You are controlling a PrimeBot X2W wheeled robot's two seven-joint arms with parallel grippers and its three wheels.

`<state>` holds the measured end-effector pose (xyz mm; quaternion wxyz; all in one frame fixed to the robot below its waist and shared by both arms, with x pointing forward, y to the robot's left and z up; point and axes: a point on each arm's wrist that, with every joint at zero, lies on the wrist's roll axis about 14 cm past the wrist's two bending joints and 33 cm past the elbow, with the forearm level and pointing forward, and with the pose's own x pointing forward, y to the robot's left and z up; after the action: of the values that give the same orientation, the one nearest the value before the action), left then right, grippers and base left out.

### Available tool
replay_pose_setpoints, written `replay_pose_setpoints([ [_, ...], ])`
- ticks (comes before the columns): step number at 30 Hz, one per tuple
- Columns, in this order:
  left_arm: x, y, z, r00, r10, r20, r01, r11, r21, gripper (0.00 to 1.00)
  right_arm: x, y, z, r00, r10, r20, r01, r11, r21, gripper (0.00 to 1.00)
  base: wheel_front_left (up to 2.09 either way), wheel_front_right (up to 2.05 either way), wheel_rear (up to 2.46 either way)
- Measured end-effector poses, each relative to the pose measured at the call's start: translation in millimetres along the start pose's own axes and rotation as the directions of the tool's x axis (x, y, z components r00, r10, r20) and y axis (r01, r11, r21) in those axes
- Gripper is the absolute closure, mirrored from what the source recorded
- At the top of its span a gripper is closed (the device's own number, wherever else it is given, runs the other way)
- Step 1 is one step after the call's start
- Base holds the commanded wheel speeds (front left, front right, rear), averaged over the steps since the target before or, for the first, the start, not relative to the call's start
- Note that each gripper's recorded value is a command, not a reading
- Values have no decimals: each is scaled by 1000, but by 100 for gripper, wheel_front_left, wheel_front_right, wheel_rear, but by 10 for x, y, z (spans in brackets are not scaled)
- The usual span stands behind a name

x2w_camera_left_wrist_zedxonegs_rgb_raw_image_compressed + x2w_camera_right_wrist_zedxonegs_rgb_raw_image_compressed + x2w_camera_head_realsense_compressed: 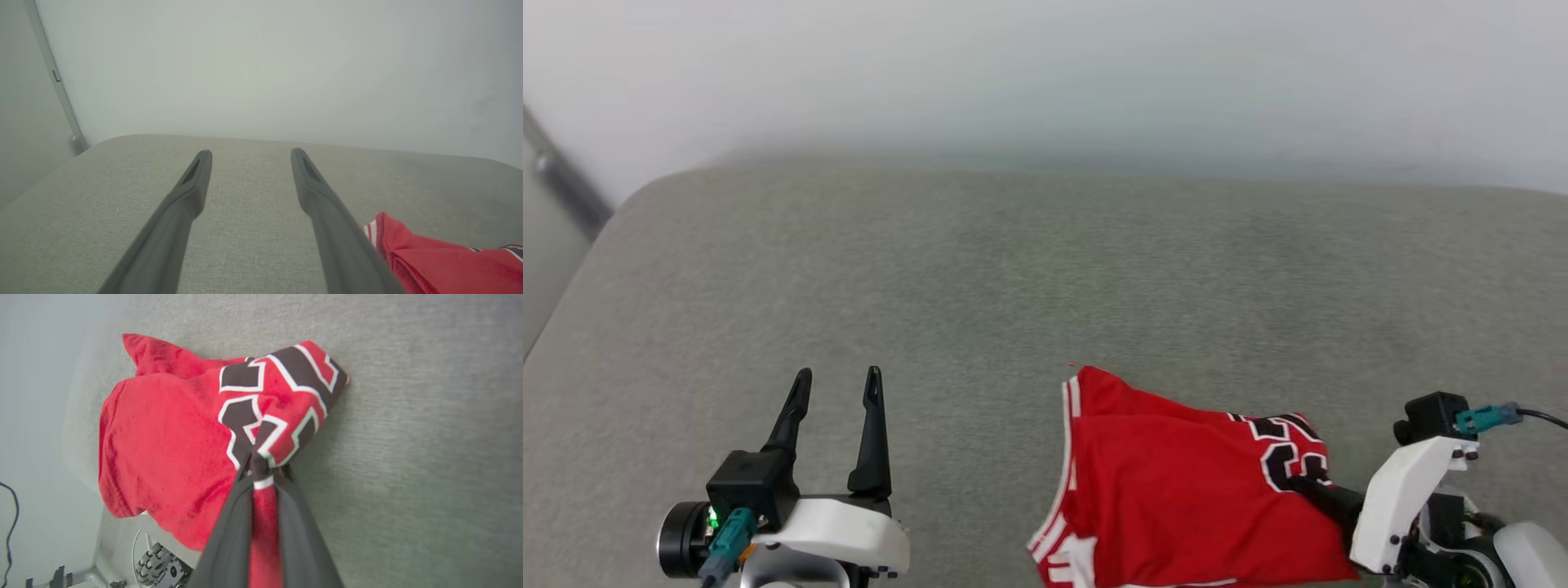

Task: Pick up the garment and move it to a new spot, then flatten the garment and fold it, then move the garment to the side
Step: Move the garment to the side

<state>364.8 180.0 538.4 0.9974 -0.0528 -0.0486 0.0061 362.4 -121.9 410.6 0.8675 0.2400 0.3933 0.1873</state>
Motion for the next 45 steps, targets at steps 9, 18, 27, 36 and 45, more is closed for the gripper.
replay_pose_setpoints([
  [9,174,-561,-15,987,-162,3,162,986,-38,0,-545,-684,192,953,-284,106,300,936,-187,100,0,0,0],
  [18,539,-1441,-11,913,-405,42,407,912,-61,0,-1102,-1108,677,845,-449,290,516,827,-224,100,0,0,0],
  [27,956,-2080,-341,820,-572,19,571,815,-99,0,-1742,-1929,1316,634,-642,431,751,644,-145,100,0,0,0],
  [36,1332,-2274,-771,795,-607,4,600,786,-149,0,-1845,-2530,1582,493,-734,467,847,527,-67,100,0,0,0],
  [45,1477,-2127,-1132,810,-584,-60,572,808,-139,0,-1625,-2935,1225,444,-808,388,878,479,-8,0,0,0,0],
])
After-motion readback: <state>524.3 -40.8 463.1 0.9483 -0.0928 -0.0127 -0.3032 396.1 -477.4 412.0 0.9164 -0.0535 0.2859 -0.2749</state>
